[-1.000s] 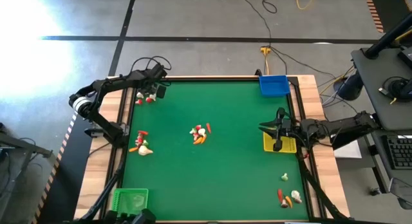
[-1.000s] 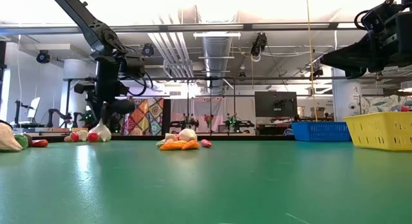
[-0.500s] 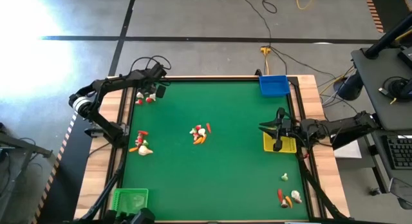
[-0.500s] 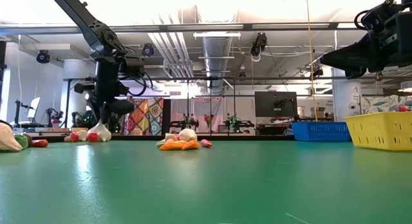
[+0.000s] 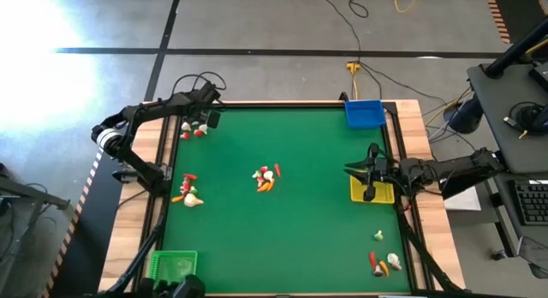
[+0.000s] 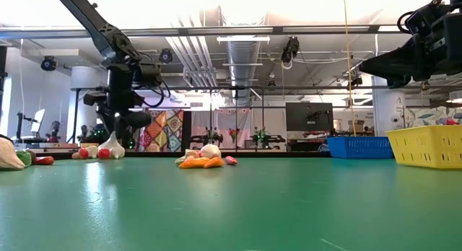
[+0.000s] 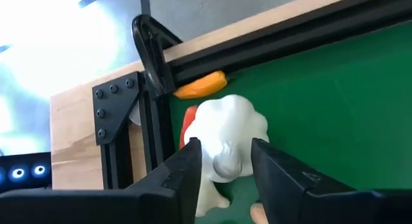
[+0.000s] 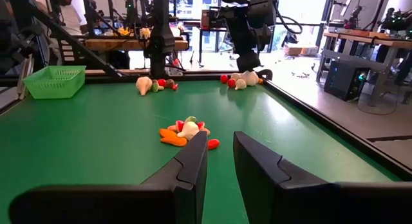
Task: Sort produce into baskets
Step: Put the white garlic into the green bin
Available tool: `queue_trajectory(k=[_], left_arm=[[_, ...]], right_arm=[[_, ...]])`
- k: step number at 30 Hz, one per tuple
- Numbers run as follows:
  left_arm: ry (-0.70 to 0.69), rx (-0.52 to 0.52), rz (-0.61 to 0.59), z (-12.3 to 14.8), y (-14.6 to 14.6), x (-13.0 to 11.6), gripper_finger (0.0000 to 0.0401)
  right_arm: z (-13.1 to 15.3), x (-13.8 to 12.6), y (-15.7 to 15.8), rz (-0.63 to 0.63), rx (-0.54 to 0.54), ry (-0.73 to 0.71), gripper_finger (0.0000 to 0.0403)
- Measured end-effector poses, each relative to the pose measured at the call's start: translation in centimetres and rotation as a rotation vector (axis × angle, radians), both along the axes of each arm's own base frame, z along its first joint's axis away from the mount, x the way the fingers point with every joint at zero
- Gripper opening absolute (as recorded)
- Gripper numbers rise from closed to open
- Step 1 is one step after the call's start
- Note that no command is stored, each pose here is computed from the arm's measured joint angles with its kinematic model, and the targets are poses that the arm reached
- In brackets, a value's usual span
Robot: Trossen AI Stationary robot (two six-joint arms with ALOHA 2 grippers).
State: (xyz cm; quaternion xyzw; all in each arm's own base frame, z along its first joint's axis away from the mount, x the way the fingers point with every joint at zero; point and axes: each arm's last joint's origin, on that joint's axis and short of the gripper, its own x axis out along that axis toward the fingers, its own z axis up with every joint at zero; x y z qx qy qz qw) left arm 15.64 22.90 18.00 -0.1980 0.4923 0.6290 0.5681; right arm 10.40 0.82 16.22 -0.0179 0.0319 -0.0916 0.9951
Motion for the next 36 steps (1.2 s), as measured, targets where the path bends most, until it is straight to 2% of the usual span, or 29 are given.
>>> queue_trajectory(k=[7, 17, 23, 28, 31, 36], left_arm=[[-0.002, -0.009, 0.021, -0.1, -0.1, -0.1, 0.0073], [0.011, -0.015, 0.002, 0.0, -0.2, -0.2, 0.0053], [-0.028, -0.009, -0.079, 2.8, -0.5, 0.0, 0.0026], [-0.193, -0.062, -0.233, 5.9, -3.0, 0.5, 0.0011], [-0.349, -0.118, -0.406, 8.0, -5.8, 1.0, 0.0010], [-0.615, -0.144, -0.670, 11.8, -11.6, 1.5, 0.0010]], right_arm=[[0.0, 0.0, 0.0, 0.000, 0.000, 0.000, 0.0068], [0.0, 0.0, 0.0, 0.000, 0.000, 0.000, 0.0068], [0.0, 0.0, 0.0, 0.000, 0.000, 0.000, 0.0068], [0.0, 0.0, 0.0, 0.000, 0.000, 0.000, 0.0068], [0.0, 0.0, 0.0, 0.000, 0.000, 0.000, 0.0068], [0.0, 0.0, 0.0, 0.000, 0.000, 0.000, 0.0068]])
